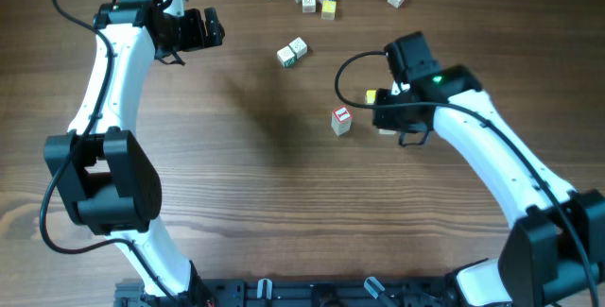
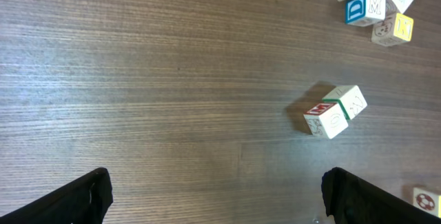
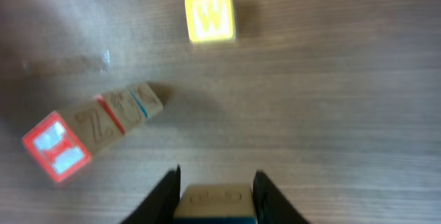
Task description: Form a tower
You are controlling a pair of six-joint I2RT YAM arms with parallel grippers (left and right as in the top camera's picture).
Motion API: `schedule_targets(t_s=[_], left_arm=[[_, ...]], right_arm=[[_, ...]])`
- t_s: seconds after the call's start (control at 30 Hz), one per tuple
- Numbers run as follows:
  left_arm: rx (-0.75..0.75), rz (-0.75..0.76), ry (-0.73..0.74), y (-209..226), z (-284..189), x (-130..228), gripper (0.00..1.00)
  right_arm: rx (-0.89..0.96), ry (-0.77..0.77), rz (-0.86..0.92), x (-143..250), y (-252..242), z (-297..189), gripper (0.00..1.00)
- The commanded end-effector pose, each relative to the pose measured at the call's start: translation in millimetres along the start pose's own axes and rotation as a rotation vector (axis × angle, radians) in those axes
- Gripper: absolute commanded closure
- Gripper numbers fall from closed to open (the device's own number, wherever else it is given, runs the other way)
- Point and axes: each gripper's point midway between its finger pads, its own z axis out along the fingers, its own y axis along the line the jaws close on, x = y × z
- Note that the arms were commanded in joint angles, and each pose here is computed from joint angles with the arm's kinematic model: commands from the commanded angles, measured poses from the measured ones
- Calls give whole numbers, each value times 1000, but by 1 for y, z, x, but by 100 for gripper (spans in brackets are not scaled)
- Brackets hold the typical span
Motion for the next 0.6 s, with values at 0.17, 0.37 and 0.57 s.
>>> schedule_targets(t_s=[0.17, 0.37, 0.57], left_arm=[[-2, 0, 1, 0, 2, 0, 0], [-2, 0, 1, 0, 2, 0, 0], [-2, 0, 1, 0, 2, 0, 0]], right_arm=[[5, -133, 40, 22, -23, 71, 69], [-3, -157, 40, 18, -22, 72, 21], [-48, -186, -117, -22, 9, -55, 0]])
